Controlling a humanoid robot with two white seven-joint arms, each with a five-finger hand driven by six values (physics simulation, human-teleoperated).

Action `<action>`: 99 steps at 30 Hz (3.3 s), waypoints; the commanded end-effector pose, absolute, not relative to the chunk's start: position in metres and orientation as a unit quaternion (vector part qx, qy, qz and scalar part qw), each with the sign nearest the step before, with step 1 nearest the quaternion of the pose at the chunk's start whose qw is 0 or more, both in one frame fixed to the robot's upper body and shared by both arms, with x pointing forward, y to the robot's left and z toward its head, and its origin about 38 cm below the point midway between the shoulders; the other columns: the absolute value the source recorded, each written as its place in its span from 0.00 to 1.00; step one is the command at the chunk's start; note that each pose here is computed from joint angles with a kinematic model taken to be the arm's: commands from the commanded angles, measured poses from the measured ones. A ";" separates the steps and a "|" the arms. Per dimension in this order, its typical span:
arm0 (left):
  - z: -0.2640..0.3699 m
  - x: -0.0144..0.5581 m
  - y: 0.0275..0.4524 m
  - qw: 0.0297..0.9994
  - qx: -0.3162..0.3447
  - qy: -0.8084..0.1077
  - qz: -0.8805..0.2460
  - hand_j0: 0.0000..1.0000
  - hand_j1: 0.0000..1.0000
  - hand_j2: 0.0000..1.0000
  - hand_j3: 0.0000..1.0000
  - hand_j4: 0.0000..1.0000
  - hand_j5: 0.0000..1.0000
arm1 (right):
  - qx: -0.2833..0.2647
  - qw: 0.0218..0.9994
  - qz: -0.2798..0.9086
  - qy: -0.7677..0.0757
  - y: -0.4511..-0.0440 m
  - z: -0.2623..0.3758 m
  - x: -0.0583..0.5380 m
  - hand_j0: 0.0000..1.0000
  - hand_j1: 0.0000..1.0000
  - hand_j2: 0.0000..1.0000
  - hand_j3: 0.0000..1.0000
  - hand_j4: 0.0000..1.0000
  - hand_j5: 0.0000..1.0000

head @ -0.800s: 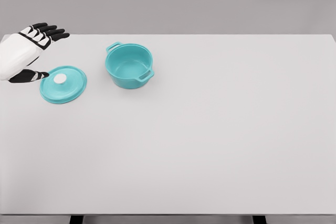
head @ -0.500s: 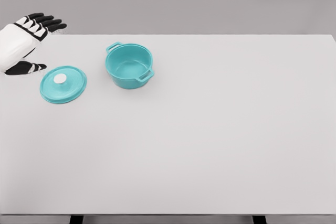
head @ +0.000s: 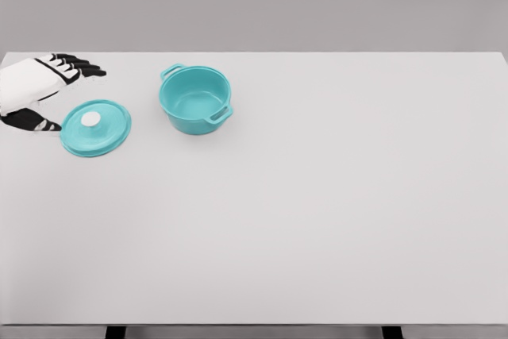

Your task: Cover the pot with left arm

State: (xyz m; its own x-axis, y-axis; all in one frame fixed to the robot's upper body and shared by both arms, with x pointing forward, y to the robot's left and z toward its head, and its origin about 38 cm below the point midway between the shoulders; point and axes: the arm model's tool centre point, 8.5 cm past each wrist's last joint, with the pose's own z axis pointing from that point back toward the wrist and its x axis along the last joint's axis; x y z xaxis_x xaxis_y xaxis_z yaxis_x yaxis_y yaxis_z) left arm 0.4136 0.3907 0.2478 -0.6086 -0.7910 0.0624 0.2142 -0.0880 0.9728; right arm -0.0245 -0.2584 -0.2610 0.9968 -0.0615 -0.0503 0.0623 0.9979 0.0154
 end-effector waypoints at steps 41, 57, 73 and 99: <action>0.178 0.455 0.405 0.467 0.176 -0.518 -0.694 0.75 0.75 0.75 0.75 0.75 0.75 | 0.009 0.999 -0.031 0.025 -0.258 -0.261 -0.025 1.00 1.00 1.00 1.00 1.00 1.00; 0.164 0.467 0.413 0.497 0.175 -0.509 -0.680 0.74 0.74 0.74 0.74 0.74 0.74 | 0.009 0.999 -0.031 0.025 -0.258 -0.261 -0.025 1.00 1.00 1.00 1.00 1.00 1.00; 0.154 0.475 0.409 0.512 0.170 -0.505 -0.674 0.74 0.74 0.74 0.74 0.74 0.74 | 0.009 0.999 -0.031 0.025 -0.258 -0.261 -0.024 1.00 1.00 1.00 1.00 1.00 1.00; 0.149 0.483 0.407 0.518 0.174 -0.492 -0.678 0.68 0.68 0.68 0.68 0.68 0.68 | 0.009 0.999 -0.031 0.025 -0.258 -0.261 -0.025 1.00 1.00 1.00 1.00 1.00 1.00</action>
State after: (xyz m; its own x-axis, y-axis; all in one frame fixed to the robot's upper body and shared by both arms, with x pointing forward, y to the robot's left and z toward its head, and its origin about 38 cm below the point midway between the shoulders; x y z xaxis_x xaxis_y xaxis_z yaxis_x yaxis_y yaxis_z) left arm 0.4825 0.4072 0.1481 -0.4042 -0.8746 0.2676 0.5322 0.0130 0.8465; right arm -0.0245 -0.2583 -0.2610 0.9969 -0.0612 -0.0503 0.0621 0.9980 0.0156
